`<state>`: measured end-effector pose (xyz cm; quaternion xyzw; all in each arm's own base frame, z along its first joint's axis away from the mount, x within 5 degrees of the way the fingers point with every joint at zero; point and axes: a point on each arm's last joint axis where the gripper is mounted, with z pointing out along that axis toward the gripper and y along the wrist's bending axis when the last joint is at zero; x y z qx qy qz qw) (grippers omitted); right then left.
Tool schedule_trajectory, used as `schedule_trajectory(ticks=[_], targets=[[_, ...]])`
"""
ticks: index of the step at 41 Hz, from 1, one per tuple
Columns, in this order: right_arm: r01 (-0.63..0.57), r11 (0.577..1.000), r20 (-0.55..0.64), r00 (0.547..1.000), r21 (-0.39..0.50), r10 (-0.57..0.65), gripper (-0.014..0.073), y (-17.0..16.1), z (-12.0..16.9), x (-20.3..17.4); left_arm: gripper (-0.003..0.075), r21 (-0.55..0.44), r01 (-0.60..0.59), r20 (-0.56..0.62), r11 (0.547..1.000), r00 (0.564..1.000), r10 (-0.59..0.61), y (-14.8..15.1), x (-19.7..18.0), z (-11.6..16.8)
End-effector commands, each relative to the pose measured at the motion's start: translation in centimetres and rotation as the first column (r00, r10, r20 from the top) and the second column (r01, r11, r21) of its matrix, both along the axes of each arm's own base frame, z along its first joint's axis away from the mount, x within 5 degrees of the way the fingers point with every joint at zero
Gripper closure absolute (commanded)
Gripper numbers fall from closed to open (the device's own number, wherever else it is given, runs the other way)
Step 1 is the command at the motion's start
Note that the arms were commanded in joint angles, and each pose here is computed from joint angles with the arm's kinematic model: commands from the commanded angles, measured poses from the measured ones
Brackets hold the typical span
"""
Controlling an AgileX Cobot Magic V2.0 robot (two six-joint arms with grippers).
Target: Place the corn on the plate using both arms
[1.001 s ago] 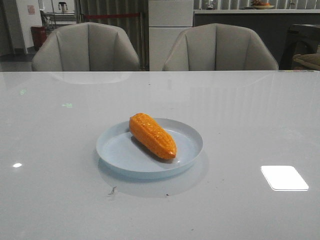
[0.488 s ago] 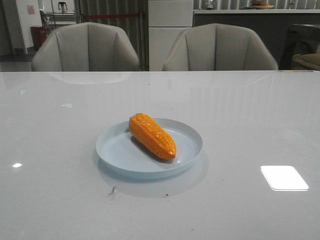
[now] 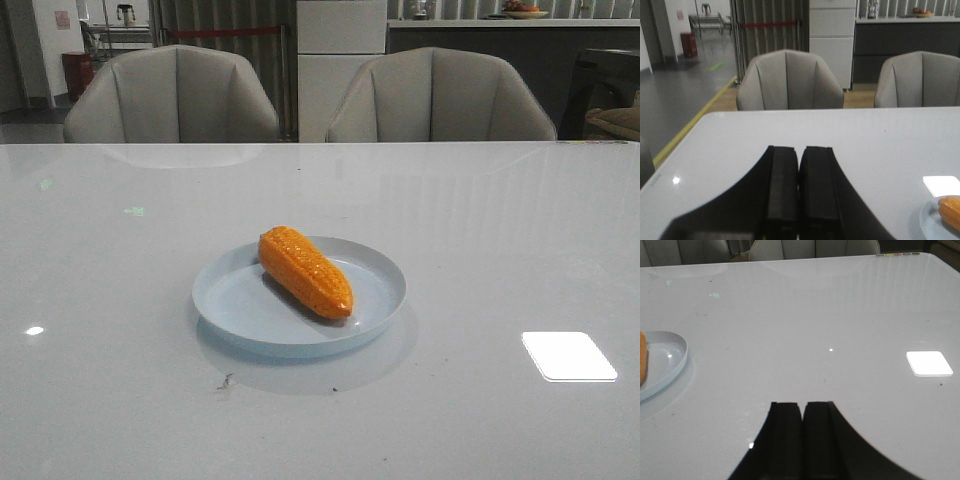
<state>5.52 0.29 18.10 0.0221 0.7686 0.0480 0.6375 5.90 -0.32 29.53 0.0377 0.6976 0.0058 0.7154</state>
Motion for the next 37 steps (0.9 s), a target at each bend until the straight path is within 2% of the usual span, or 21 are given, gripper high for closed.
schedule_trajectory(ticks=[1,6,21,26,37], targets=[[0.003,1.000,0.129,0.992,0.003,-0.003,0.0543,0.0,1.7,-0.2,0.0631,0.006,-0.010,0.184,1.000,0.983,0.009,0.1,-1.5,0.3],[0.003,1.000,0.129,0.992,0.003,-0.003,0.0543,0.0,1.7,-0.2,0.0631,0.003,-0.012,0.241,1.000,0.970,0.011,0.2,-2.4,-1.9],[0.003,1.000,0.129,0.992,0.003,-0.003,0.0543,0.0,1.7,-0.2,0.0631,0.005,-0.022,0.165,1.000,0.986,0.021,0.2,-0.4,-8.5],[0.003,1.000,0.129,0.992,0.003,-0.003,0.0543,0.0,1.7,-0.2,0.0631,0.009,-0.018,0.101,1.000,0.995,0.017,0.2,-0.3,-9.1],[0.003,1.000,0.129,0.992,0.003,-0.003,0.0543,0.0,1.7,-0.2,0.0631,0.009,-0.018,0.101,1.000,0.995,0.017,0.2,-0.3,-9.1]])
